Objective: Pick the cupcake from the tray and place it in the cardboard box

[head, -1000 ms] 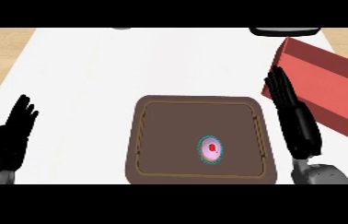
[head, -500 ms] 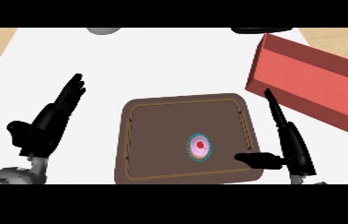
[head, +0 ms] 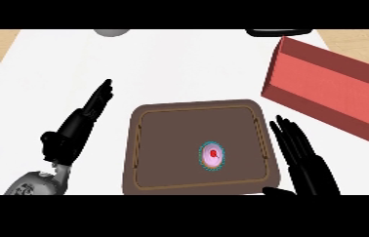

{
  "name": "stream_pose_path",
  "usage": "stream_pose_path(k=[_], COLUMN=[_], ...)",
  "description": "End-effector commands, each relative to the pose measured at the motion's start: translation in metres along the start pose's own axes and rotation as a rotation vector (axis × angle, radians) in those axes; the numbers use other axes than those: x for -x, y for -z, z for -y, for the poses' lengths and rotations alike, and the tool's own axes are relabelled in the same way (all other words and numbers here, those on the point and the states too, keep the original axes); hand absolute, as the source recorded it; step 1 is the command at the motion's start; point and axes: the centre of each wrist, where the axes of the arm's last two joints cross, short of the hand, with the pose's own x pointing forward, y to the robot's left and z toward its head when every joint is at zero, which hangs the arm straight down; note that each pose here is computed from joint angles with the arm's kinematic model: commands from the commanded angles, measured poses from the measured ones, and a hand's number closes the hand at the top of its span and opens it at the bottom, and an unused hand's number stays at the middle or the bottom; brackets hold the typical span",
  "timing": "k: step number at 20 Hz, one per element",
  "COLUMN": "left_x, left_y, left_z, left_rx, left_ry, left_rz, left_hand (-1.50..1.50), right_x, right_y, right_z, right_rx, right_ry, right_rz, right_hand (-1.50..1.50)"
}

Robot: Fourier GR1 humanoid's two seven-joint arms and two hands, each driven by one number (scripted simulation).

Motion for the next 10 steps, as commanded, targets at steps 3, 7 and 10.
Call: stream_pose_path(k=[3,7,10], left_x=[-0.002,-0.006,-0.007], left_y=[0.003,0.008,0.019], left_z=[0.014,0.014,0.008], left_rx=[0.045,0.067,0.065], left_ry=[0.002,0.002,0.011], left_rz=[0.020,0.035,0.027], left_hand=[0.00,0.00,0.00], right_x=[-0.060,-0.102,-0.135], right_y=[-0.029,-0.047,-0.048], right_z=[0.034,0.056,0.068], right_rx=[-0.126,-0.239,-0.267], right_ry=[-0.091,-0.066,-0.042], right_rz=[-0.070,-0.170,-0.204], right_hand=[-1.50,-1.50,-1.50])
